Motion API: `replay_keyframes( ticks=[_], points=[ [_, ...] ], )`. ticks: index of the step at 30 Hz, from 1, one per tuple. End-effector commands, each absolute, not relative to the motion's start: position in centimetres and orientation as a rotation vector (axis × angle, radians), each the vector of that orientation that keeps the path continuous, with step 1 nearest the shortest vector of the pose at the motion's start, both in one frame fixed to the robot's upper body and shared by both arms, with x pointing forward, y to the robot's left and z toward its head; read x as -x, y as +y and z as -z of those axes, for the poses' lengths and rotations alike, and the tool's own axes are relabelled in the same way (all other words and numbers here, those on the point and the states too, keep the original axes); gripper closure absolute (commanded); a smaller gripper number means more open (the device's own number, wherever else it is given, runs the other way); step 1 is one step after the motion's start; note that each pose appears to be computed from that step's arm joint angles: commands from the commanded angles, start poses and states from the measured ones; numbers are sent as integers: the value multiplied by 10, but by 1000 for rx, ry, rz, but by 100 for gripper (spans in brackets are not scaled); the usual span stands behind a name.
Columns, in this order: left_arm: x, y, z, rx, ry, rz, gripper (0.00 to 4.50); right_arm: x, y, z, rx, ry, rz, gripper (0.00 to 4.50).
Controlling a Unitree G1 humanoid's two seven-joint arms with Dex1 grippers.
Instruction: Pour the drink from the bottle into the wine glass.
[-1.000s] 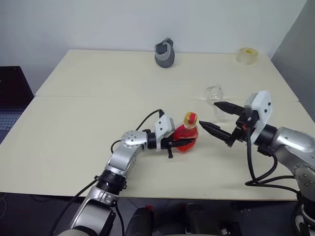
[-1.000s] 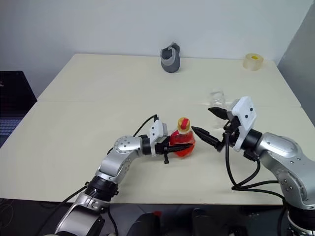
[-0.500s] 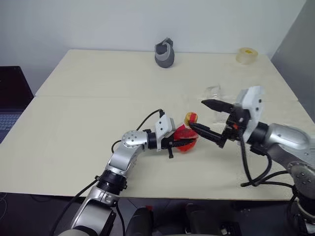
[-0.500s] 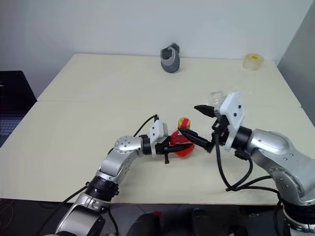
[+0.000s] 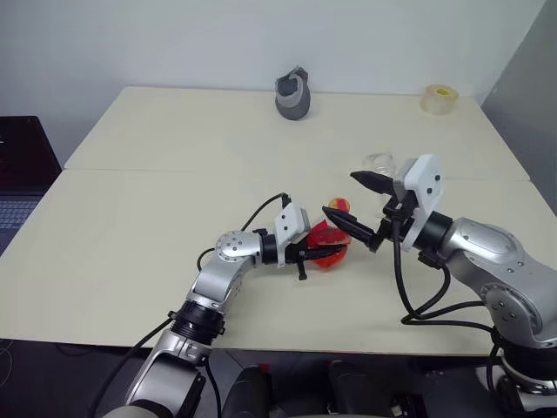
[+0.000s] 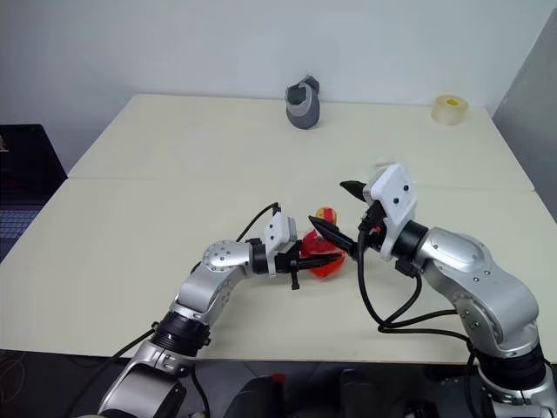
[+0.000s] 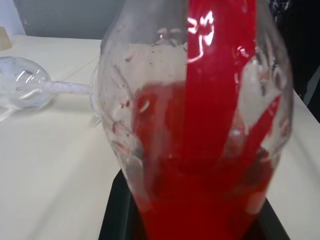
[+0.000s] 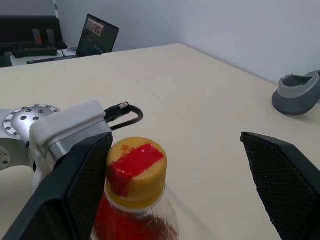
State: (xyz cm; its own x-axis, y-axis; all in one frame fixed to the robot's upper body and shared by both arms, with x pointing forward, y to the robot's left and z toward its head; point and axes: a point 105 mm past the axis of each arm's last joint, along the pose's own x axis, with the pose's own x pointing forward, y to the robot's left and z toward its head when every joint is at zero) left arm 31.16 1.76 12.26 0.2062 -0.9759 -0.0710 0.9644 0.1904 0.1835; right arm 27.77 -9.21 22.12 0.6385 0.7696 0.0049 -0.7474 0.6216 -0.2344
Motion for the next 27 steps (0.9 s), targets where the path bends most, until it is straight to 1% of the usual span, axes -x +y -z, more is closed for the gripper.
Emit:
replay_keyframes(
  ticks=[1, 13, 25, 27],
  points=[
    [-309, 13, -140, -215, -147, 1378, 374, -272, -101, -230, 230, -144, -866, 14],
    [-309, 12, -140, -215, -146, 1381, 374, -260, -90, -231, 150, -135, -951, 14],
    [-309, 13, -139, -219, -144, 1377, 374, -261, -84, -231, 119, -117, -967, 14],
    [-309, 13, -139, -222, -144, 1377, 374, -261, -83, -231, 123, -116, -969, 51]
  ],
)
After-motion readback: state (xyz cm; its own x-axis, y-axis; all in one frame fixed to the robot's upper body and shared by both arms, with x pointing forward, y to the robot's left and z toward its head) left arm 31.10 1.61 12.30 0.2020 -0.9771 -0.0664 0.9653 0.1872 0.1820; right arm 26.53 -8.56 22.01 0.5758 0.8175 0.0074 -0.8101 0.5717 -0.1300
